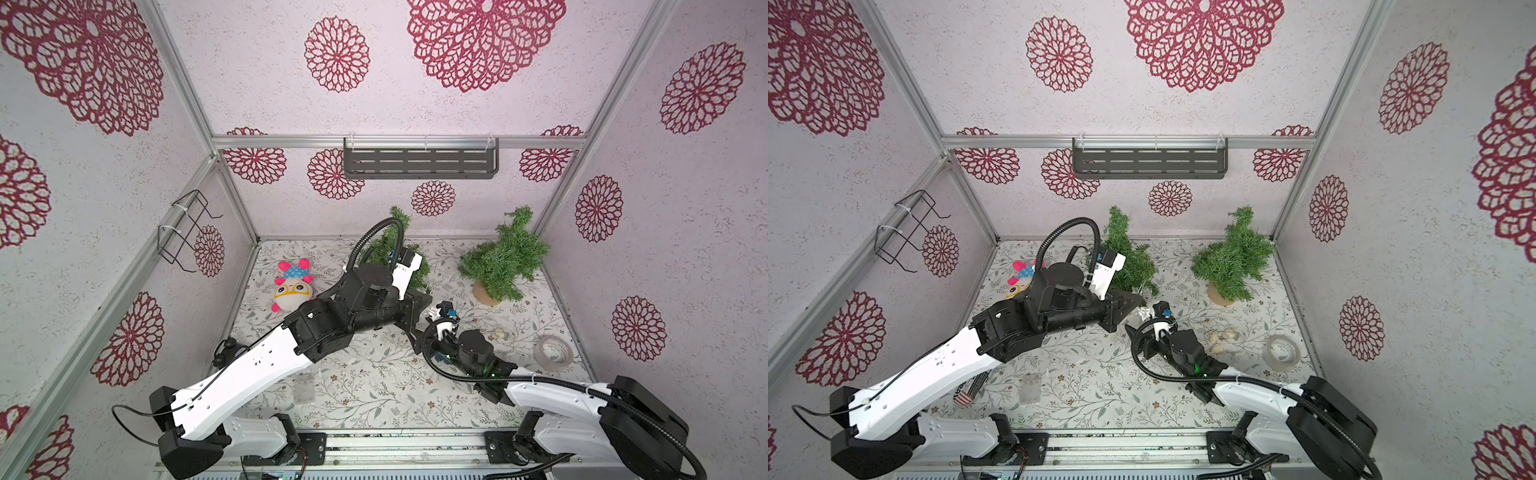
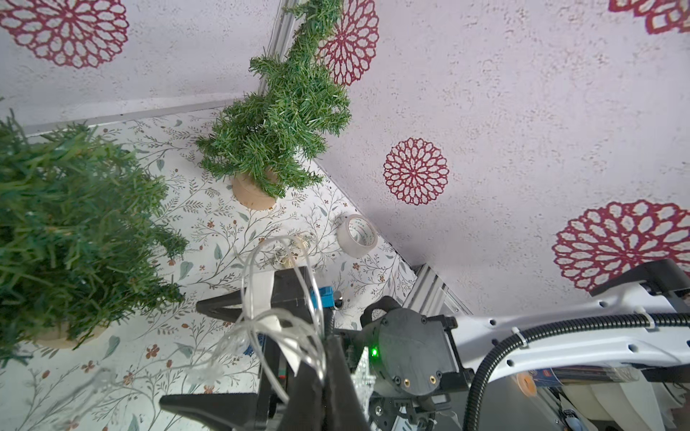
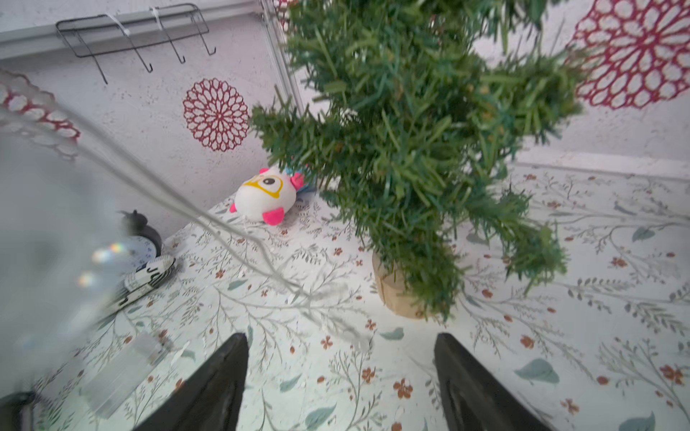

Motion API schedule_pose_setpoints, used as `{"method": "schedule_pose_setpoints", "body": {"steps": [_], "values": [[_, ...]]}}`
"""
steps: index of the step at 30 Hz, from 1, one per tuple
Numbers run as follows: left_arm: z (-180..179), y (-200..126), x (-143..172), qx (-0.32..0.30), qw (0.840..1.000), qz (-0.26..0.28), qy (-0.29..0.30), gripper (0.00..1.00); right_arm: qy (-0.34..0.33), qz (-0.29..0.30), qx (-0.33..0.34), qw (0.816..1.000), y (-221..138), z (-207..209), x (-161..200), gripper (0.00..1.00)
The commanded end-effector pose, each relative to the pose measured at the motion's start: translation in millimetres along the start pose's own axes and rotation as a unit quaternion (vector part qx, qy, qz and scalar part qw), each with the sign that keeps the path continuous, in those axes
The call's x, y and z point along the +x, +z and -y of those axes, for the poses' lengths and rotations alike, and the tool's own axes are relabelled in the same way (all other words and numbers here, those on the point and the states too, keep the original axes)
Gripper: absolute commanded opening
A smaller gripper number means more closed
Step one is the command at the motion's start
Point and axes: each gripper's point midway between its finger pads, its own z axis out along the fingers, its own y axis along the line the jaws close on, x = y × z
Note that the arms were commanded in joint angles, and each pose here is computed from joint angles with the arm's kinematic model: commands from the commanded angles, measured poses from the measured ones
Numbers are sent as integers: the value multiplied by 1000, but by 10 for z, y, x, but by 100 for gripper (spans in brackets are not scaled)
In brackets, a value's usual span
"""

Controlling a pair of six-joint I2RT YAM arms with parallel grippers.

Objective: Wrap string light around the christmas tree
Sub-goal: Pick up the light string from the center of the board.

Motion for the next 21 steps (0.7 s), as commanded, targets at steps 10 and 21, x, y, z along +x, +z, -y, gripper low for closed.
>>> {"method": "schedule_pose_setpoints", "body": {"steps": [10,21], "values": [[116,-65,-227,16,998,37,42,0,-13,104,-18,994,224,-189,-587,75],[-56,-168,-320,3,998,62,29,0,4,105,19,994,95,-1,-528,20]]}}
